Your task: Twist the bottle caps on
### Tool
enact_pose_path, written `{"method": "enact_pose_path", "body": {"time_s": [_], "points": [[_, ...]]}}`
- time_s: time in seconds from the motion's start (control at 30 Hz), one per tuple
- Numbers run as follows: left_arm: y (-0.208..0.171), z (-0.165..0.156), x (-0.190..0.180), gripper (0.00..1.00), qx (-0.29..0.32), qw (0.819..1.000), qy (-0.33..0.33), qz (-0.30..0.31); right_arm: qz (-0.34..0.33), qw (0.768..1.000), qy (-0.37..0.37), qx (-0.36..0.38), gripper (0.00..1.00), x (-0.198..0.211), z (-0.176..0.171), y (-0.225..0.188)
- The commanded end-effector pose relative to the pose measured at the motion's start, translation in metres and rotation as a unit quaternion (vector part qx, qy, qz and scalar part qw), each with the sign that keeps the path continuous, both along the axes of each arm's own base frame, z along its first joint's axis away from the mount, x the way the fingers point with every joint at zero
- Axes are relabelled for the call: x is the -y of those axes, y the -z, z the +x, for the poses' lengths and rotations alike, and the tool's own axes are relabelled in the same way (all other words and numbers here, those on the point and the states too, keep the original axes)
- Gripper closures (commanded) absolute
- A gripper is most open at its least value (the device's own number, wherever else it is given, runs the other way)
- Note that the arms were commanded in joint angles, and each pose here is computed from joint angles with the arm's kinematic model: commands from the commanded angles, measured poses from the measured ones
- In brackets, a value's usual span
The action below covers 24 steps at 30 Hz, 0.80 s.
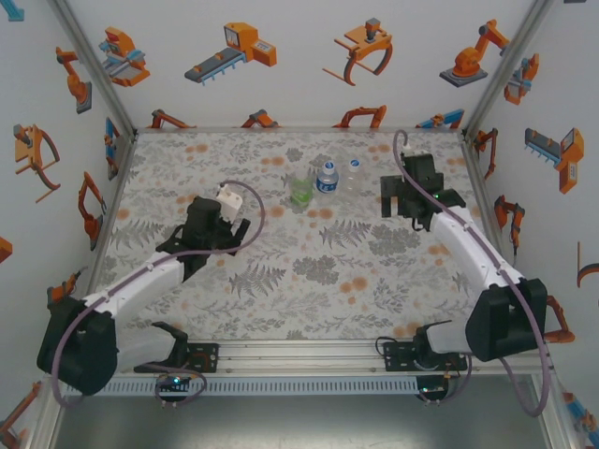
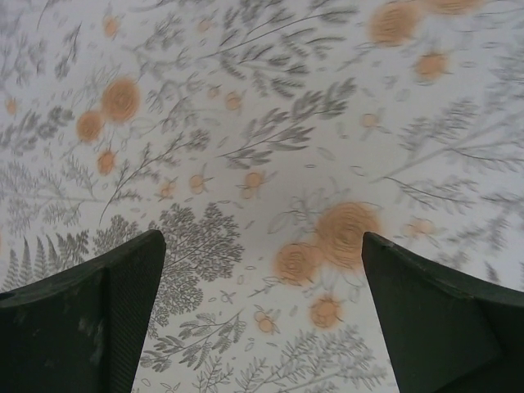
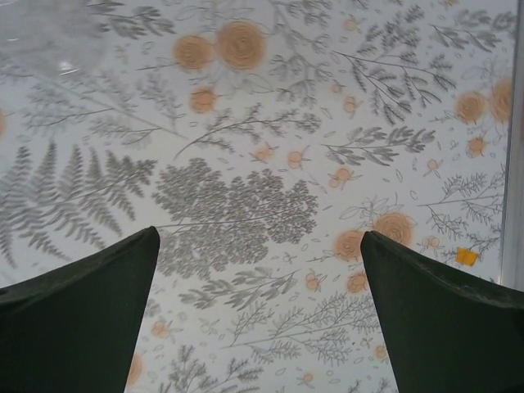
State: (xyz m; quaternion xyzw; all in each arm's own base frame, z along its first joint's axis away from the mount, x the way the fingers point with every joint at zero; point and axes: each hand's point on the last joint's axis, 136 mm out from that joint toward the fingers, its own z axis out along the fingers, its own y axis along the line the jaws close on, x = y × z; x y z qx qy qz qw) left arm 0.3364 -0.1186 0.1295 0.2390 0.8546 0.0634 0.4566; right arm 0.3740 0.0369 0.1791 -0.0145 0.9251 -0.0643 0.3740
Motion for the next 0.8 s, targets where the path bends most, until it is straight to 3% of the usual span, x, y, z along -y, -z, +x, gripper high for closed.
{"method": "enact_pose_path", "body": {"time_s": [0.0, 0.27, 0.5, 0.77], "points": [[0.003, 0.018, -0.016, 0.03, 0.024, 0.998, -0.041, -0.043, 0.017, 0.997, 0.044, 0.066, 0.01, 0.023, 0.013, 0.001], [0.021, 0.039, -0.048, 0.03, 0.072, 0.99, -0.073, -0.094, 0.005, 0.991, 0.088, 0.103, 0.01, 0.065, 0.011, 0.061], [0.02, 0.047, -0.065, 0.03, 0.115, 0.983, -0.07, -0.125, 0.0, 0.982, 0.086, 0.169, 0.01, 0.076, 0.012, 0.07], [0.026, 0.049, -0.09, 0.03, 0.108, 0.97, -0.094, -0.198, 0.035, 0.975, 0.056, 0.21, 0.01, 0.07, 0.021, 0.078]]}}
